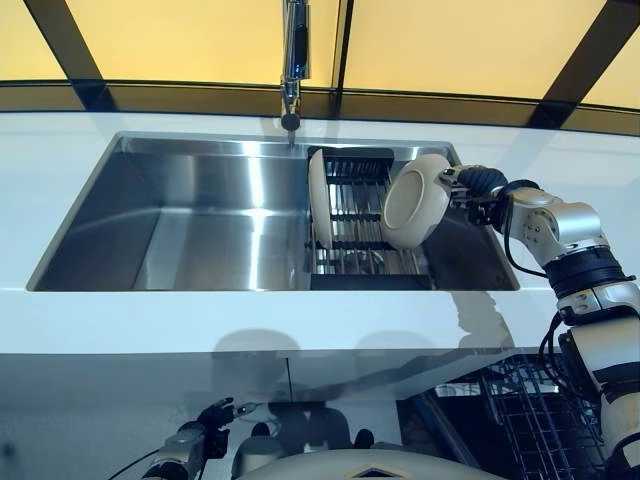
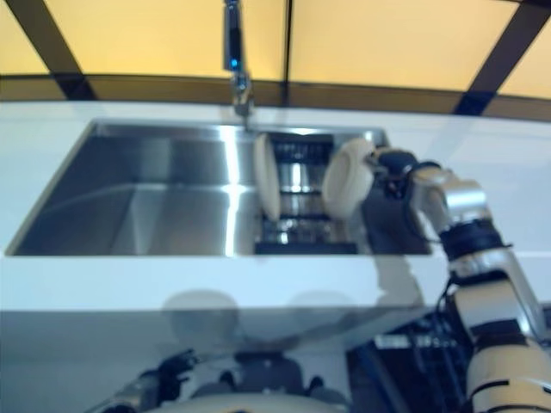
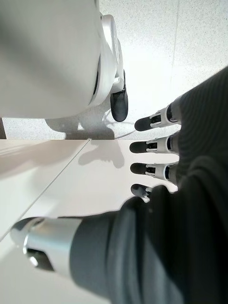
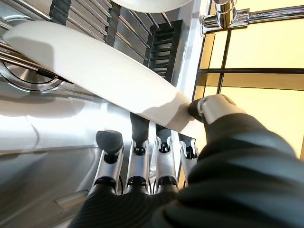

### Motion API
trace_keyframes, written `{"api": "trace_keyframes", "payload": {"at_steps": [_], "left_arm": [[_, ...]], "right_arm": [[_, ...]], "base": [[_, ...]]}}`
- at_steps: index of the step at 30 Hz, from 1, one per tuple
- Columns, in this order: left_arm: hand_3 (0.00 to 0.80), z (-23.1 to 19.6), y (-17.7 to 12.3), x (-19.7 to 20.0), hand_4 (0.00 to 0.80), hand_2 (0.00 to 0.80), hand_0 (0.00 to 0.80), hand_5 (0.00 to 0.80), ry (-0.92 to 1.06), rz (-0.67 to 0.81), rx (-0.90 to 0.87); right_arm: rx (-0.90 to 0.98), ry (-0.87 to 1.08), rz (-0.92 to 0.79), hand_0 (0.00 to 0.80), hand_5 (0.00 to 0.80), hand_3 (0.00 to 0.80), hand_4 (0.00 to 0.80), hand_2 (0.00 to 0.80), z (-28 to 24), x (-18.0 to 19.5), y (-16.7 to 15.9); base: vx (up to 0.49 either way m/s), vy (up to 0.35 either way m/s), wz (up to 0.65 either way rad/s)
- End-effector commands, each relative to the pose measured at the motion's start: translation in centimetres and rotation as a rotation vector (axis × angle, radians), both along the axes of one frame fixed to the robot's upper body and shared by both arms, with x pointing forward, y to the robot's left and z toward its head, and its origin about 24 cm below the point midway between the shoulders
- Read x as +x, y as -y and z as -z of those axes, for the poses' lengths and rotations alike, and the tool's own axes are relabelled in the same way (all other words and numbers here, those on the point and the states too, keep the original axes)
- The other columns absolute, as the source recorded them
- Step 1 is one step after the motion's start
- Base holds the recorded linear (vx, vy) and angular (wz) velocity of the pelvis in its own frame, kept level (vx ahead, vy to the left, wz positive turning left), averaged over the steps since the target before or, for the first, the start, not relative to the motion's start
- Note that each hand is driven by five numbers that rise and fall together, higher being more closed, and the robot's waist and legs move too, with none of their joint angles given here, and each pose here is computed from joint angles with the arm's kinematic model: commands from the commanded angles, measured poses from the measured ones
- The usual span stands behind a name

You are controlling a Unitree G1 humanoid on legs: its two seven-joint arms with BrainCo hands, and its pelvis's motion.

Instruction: Take plates into dishwasher

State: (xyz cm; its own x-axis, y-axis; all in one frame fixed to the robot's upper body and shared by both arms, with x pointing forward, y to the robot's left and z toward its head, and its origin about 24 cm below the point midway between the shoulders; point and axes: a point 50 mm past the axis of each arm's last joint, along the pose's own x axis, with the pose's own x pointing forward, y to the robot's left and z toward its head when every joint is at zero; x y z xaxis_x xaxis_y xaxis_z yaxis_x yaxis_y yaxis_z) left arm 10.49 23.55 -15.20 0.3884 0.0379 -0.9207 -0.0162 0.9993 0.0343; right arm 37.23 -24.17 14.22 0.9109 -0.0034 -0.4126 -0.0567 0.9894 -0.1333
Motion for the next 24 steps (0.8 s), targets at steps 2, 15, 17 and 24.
{"api": "trace_keyframes", "payload": {"at_steps": [2, 15, 17, 24], "left_arm": [[0.000, -0.3, 0.0, 1.7, 0.000, 0.000, 0.000, 0.000, 0.017, 0.054, 0.023], [0.000, -0.4, -0.4, 1.3, 0.000, 0.000, 0.000, 0.000, 0.017, 0.065, 0.034], [0.000, -0.3, -0.4, 1.2, 0.000, 0.000, 0.000, 0.000, 0.017, 0.059, 0.035], [0.000, -0.2, -0.6, 0.9, 0.000, 0.000, 0.000, 0.000, 0.011, 0.033, 0.033]], "right_arm": [[-0.075, 0.230, 0.076, 0.800, 0.800, 0.800, 0.800, 0.800, -6.5, 1.1, 2.5], [-0.026, 0.410, 0.076, 0.800, 0.800, 0.800, 0.800, 0.800, -10.2, -0.7, 4.8], [-0.036, 0.440, 0.075, 0.800, 0.800, 0.800, 0.800, 0.800, -11.0, -1.0, 5.2], [-0.072, 0.530, 0.096, 0.800, 0.800, 0.800, 0.800, 0.800, -13.7, -2.6, 7.0]], "base": [[0.000, 0.000, 0.00], [-0.002, 0.003, -0.01], [-0.012, 0.021, -0.07], [-0.006, 0.023, -0.09]]}}
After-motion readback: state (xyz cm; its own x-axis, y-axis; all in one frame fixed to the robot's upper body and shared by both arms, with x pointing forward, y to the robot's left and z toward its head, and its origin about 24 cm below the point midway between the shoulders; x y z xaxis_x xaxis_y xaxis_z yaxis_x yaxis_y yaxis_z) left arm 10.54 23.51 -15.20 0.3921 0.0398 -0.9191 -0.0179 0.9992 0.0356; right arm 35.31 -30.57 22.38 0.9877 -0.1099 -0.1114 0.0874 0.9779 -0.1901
